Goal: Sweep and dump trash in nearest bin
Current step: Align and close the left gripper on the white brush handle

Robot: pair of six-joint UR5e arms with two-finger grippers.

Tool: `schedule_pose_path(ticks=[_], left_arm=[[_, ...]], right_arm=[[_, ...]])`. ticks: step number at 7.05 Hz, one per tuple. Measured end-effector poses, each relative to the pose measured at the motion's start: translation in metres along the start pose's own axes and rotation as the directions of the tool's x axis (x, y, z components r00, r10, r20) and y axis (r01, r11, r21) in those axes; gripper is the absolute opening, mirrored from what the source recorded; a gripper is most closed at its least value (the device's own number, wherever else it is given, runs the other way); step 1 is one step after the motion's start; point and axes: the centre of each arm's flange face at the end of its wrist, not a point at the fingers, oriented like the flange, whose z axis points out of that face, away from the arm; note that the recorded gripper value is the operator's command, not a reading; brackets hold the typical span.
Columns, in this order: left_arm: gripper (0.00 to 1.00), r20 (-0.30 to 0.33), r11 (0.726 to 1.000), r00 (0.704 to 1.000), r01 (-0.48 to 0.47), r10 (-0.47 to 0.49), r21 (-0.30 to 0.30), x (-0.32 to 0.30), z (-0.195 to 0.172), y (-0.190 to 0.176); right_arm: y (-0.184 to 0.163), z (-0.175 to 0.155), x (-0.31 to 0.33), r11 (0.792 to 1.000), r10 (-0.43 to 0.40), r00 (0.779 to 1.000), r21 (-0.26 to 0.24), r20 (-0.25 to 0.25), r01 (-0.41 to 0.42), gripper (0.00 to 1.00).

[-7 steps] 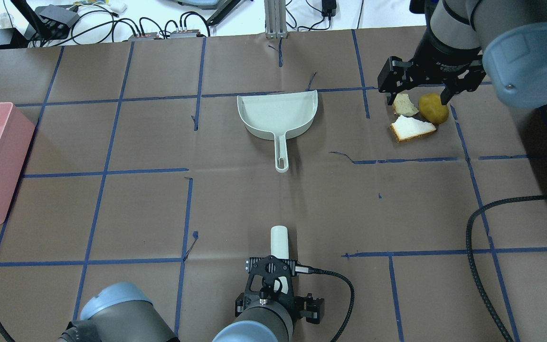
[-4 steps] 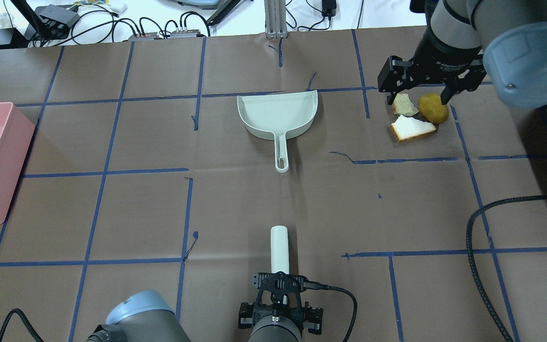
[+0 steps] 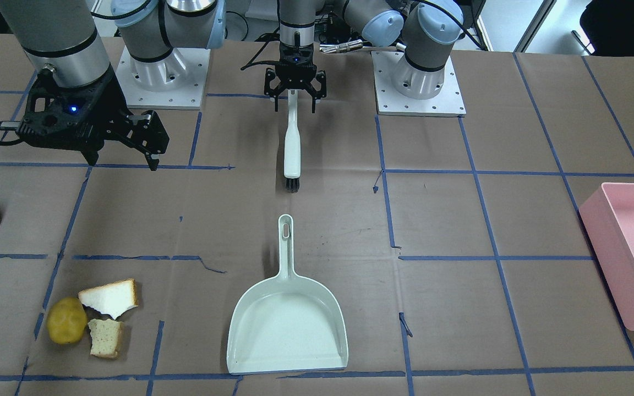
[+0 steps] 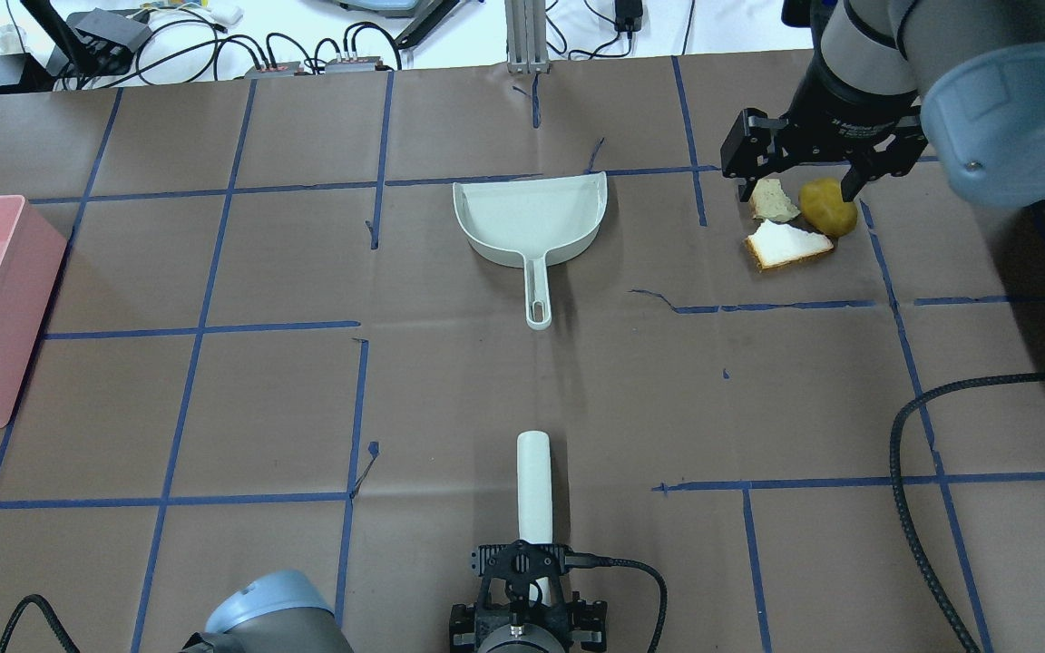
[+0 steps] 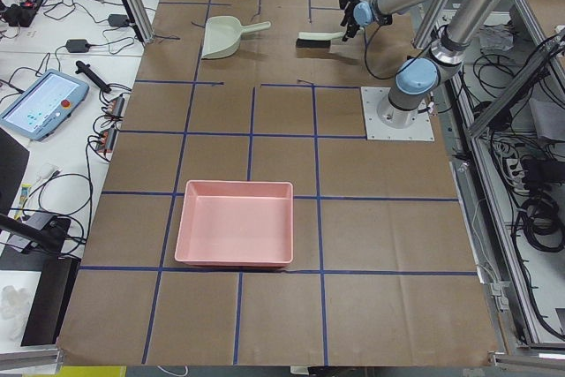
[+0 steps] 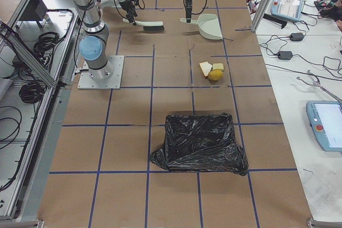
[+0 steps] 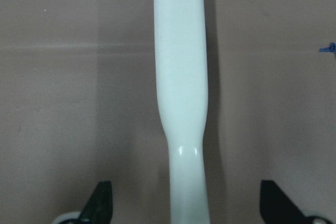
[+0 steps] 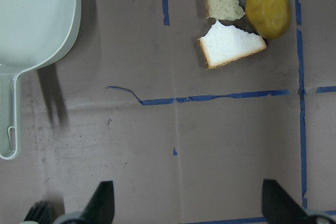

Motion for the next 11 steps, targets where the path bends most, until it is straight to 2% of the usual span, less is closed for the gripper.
schedule_pose_path(ticks=[2, 5, 7, 11], left_arm=[[0.85, -0.003, 1.000, 1.000, -0.002, 0.002, -0.002, 0.0006, -0.0001, 0.0048], [0.65, -0.014, 1.000, 1.000, -0.002, 0.002, -0.005, 0.0017, -0.0008, 0.0064], [0.55, -0.021, 1.000, 1.000, 0.001, -0.001, -0.003, 0.0022, -0.0013, 0.0067], [0.20, -0.025, 1.000, 1.000, -0.002, 0.002, -0.005, 0.0025, -0.0018, 0.0083]], right_arm=[[-0.0001, 0.0000, 0.0000, 1.000, 0.000, 1.000, 0.000, 0.000, 0.000, 1.00], [0.0001, -0.0003, 0.0000, 1.000, 0.000, 1.000, 0.001, 0.000, 0.000, 1.00], [0.0000, -0.0001, 0.0000, 1.000, 0.000, 1.000, 0.001, 0.000, 0.000, 1.00], [0.0000, 0.0000, 0.0000, 1.000, 0.000, 1.000, 0.000, 0.000, 0.000, 1.00]])
